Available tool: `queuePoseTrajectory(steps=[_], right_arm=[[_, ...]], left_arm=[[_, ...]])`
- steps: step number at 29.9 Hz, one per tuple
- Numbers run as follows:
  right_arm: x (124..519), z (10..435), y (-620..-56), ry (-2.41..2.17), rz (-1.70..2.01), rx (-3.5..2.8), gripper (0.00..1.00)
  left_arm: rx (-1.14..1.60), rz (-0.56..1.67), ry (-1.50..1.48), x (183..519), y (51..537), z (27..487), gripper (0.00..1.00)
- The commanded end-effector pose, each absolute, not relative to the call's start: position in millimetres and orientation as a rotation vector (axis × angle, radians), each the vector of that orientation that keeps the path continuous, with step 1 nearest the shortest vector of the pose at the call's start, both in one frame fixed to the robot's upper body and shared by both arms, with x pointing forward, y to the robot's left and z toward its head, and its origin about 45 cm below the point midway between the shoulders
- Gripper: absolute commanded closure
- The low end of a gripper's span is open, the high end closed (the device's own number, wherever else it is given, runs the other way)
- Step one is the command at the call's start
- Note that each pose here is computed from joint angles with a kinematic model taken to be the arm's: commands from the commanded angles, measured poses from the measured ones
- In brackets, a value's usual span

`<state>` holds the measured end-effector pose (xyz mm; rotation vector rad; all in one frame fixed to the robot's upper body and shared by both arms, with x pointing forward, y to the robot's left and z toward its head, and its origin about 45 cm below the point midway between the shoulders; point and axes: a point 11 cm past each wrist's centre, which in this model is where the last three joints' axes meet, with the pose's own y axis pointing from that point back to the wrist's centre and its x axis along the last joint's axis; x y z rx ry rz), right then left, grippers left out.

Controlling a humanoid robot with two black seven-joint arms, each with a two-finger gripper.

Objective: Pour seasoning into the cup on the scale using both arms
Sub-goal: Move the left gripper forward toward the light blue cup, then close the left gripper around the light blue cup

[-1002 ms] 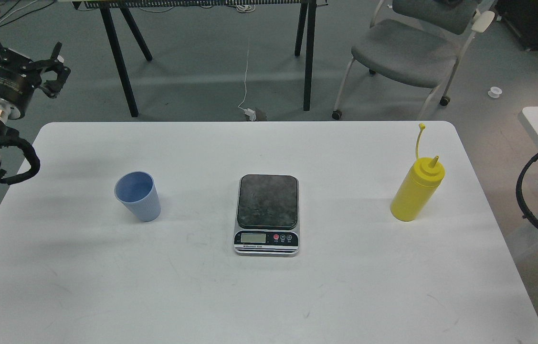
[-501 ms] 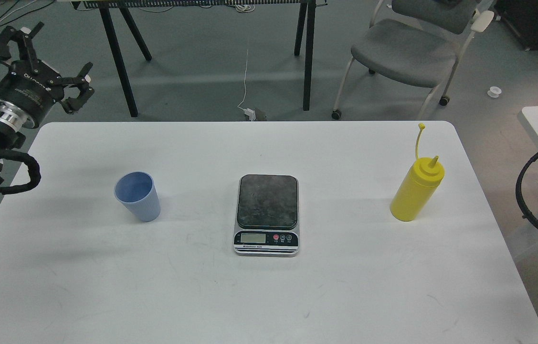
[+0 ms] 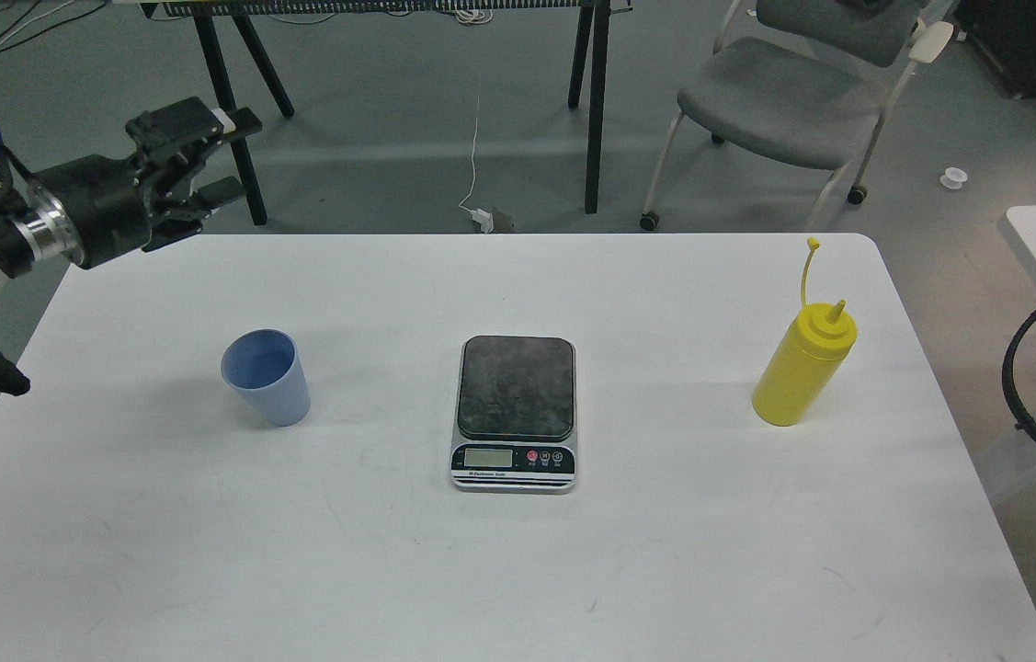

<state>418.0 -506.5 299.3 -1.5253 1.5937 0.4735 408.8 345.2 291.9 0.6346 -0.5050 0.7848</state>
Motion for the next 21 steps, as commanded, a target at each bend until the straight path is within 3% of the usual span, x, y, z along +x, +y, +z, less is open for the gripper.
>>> queuePoseTrajectory(steps=[1, 9, 15, 21], right_arm=[[417, 305, -510, 1.595, 0.458, -1.528, 0.0], [415, 307, -514, 1.601, 0.448, -1.53, 0.0], [415, 308, -514, 1.602, 0.445, -1.529, 0.0], [415, 308, -514, 1.602, 0.444, -1.527, 0.0]], left_arm=[[0.87, 0.67, -0.748, 408, 346, 272, 0.03], [1.157, 0.421, -0.95, 392, 355, 220, 0.2], [1.239, 0.349, -0.958, 379, 370, 178, 0.24], [1.281, 0.305, -0.949, 375, 374, 158, 0.35]])
